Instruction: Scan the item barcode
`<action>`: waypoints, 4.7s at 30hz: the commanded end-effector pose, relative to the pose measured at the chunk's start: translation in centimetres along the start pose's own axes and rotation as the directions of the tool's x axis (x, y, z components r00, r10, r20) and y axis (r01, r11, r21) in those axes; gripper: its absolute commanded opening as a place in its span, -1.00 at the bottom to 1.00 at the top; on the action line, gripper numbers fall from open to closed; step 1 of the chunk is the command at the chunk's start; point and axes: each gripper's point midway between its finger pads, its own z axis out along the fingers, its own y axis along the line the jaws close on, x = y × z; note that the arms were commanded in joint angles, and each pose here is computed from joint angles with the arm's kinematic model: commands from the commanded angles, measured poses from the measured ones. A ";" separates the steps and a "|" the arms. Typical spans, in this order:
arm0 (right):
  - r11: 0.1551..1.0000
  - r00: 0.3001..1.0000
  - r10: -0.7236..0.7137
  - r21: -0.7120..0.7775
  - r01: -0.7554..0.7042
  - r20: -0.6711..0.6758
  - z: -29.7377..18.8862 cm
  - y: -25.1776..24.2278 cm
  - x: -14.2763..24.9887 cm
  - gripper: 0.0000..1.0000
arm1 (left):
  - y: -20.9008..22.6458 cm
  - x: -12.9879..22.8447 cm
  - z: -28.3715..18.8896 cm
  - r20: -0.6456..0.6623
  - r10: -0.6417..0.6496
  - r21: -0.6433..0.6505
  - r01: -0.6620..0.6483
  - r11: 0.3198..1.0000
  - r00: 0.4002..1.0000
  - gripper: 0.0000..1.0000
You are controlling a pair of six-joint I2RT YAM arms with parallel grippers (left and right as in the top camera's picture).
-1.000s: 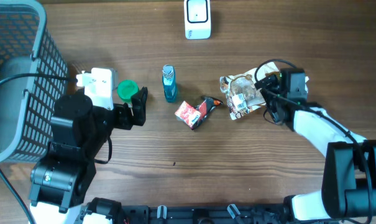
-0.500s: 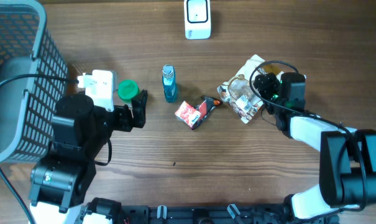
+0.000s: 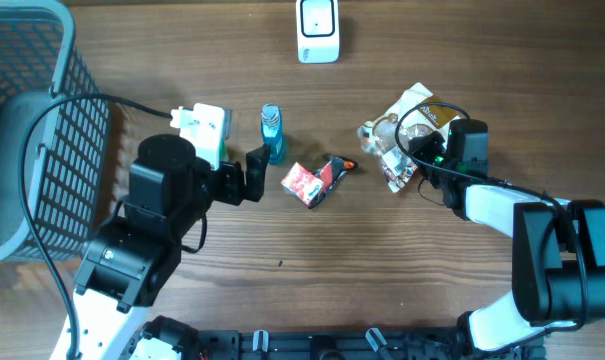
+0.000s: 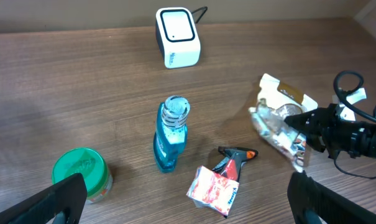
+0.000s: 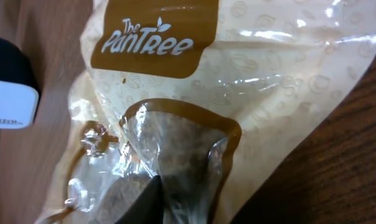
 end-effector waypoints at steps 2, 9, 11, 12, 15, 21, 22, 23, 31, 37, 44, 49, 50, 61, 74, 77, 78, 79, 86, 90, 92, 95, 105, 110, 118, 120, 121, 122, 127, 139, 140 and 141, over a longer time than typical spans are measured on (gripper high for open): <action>0.986 0.991 -0.001 0.168 0.023 -0.132 0.7 -6.2 4.6 -0.91 | 0.2 0.0 0.1 0.006 -0.011 -0.016 0.011 1.000 1.000 1.00; 0.987 0.992 -0.008 0.159 0.028 -0.127 0.7 -5.9 4.4 -0.91 | 0.2 0.0 0.1 0.006 -0.011 -0.016 0.011 1.000 1.000 1.00; 0.988 0.990 -0.056 0.138 0.073 -0.126 0.5 -5.4 4.2 -0.91 | 0.2 0.0 0.1 0.006 -0.011 -0.016 0.011 1.000 1.000 1.00; 0.988 0.989 -0.077 0.127 0.093 -0.122 0.4 -5.1 4.0 -0.91 | 0.2 0.0 0.1 0.006 -0.011 -0.016 0.011 1.000 1.000 1.00; 0.985 0.984 -0.135 0.096 0.146 -0.114 -0.3 -4.0 3.5 -0.91 | 0.2 0.0 0.2 0.003 -0.011 -0.017 0.011 1.000 1.000 1.00; 0.975 0.972 -0.212 0.040 0.217 -0.098 -2.8 -1.7 2.8 -0.91 | -0.6 0.6 1.1 -0.032 -0.018 0.027 0.019 0.999 0.999 1.00; 0.976 0.972 -0.211 0.041 0.216 -0.102 -3.2 -1.6 2.9 -0.91 | -1.1 0.6 1.4 -0.039 -0.018 0.059 0.020 0.998 0.999 1.00; 0.976 0.972 -0.209 0.044 0.215 -0.105 -3.7 -1.5 2.9 -0.91 | -1.6 0.6 1.6 -0.045 -0.017 0.088 0.021 0.996 0.999 1.00; 0.941 0.928 -0.337 -0.032 0.336 -0.158 -5.2 -0.4 4.1 -0.91 | -7.4 2.3 1.9 -0.127 0.034 0.352 0.013 0.936 0.991 1.00; 0.918 0.901 -0.396 -0.081 0.388 -0.179 -5.3 0.1 4.8 -0.91 | -11.9 5.9 3.0 -0.251 0.122 0.483 0.015 0.875 0.960 1.00; 0.895 0.880 -0.443 -0.150 0.421 -0.171 -6.1 1.4 5.1 -0.91 | -12.8 8.8 6.2 -0.362 0.129 0.470 0.061 0.881 0.923 1.00; 0.837 0.852 -0.512 -0.286 0.466 -0.112 -8.5 4.7 5.1 -0.91 | -12.9 8.5 6.6 -0.349 0.128 0.474 0.057 0.879 0.928 1.00; 0.827 0.848 -0.519 -0.311 0.468 -0.106 -9.0 5.2 5.3 -0.91 | -13.0 8.5 6.6 -0.346 0.128 0.475 0.056 0.878 0.930 1.00; 0.798 0.835 -0.538 -0.388 0.461 -0.115 -10.9 6.5 6.2 -0.51 | -12.4 8.2 7.1 -0.331 0.123 0.441 0.038 0.897 0.936 1.00; 0.881 0.871 -0.469 -0.004 0.474 -0.142 -9.6 -0.4 4.1 -0.68 | -14.3 14.1 12.1 -0.525 0.081 0.416 0.172 0.893 0.848 0.56; 0.883 0.874 -0.462 0.013 0.469 -0.151 -9.7 -0.7 4.1 -0.77 | -14.0 14.5 12.8 -0.551 0.035 0.379 0.213 0.900 0.834 -0.92; 0.883 0.874 -0.462 0.013 0.469 -0.152 -9.7 -0.8 4.1 -0.77 | -13.9 14.3 12.8 -0.548 0.032 0.379 0.214 0.900 0.836 -0.92; 0.885 0.875 -0.459 0.013 0.466 -0.152 -9.7 -0.8 4.1 -0.77 | -14.0 14.2 12.9 -0.542 0.032 0.383 0.213 0.899 0.840 -0.92; 0.904 0.895 -0.419 0.021 0.427 -0.153 -9.5 -0.8 4.2 -0.78 | -13.6 14.8 16.5 -0.580 -0.147 0.287 0.369 0.884 0.801 -0.92; 0.904 0.895 -0.419 0.020 0.427 -0.151 -9.5 -0.8 4.1 -0.78 | -13.7 16.5 18.4 -0.632 -0.209 0.255 0.455 0.853 0.746 -0.92; 0.904 0.895 -0.419 0.020 0.426 -0.151 -9.5 -0.8 4.1 -0.78 | -13.4 17.3 19.1 -0.645 -0.224 0.233 0.466 0.853 0.731 -0.92; 0.913 0.905 -0.400 0.020 0.406 -0.143 -9.5 -0.6 4.0 -0.71 | -13.1 18.5 19.5 -0.665 -0.231 0.207 0.473 0.856 0.710 -0.92; 0.942 0.885 -0.336 -0.089 0.325 -0.321 -6.7 -1.0 7.7 0.53 | -12.2 21.0 20.6 -0.702 -0.262 0.133 0.483 0.865 0.662 -0.92; 0.932 0.862 -0.327 -0.282 0.226 -0.389 -3.8 0.2 8.9 0.53 | -12.1 21.0 20.6 -0.699 -0.264 0.129 0.480 0.868 0.665 -0.92; 0.923 0.883 -0.342 -0.291 0.252 -0.321 -2.6 -1.9 6.0 0.50 | -11.8 21.1 20.8 -0.693 -0.269 0.115 0.471 0.875 0.669 -0.92; 0.915 0.882 -0.349 -0.321 0.246 -0.318 -2.8 -1.4 6.0 0.51 | -11.8 21.1 20.8 -0.693 -0.269 0.115 0.471 0.875 0.669 -0.92; 0.906 0.875 -0.361 -0.345 0.247 -0.321 -2.9 -1.1 6.2 0.53 | -11.8 21.1 20.8 -0.693 -0.269 0.115 0.471 0.875 0.669 -0.92; 0.901 0.871 -0.367 -0.358 0.246 -0.325 -2.9 -0.9 6.4 0.58 | -11.8 21.1 20.8 -0.693 -0.269 0.115 0.471 0.875 0.669 -0.92; 0.898 0.853 -0.366 -0.382 0.218 -0.373 -2.7 -1.3 7.6 0.68 | -11.6 21.2 20.8 -0.691 -0.272 0.108 0.467 0.878 0.670 -0.92; 0.872 0.782 -0.426 -0.438 0.220 -0.455 -0.1 0.7 10.5 0.30 | -10.6 21.7 21.1 -0.676 -0.285 0.068 0.442 0.894 0.680 -0.92; 0.881 0.785 -0.419 -0.414 0.229 -0.456 0.1 0.3 10.5 0.30 | -10.6 21.9 21.0 -0.679 -0.285 0.064 0.442 0.895 0.677 -0.92; 0.886 0.787 -0.415 -0.399 0.235 -0.457 0.2 0.0 10.4 0.30 | -10.4 22.1 21.0 -0.679 -0.287 0.060 0.440 0.896 0.676 -0.92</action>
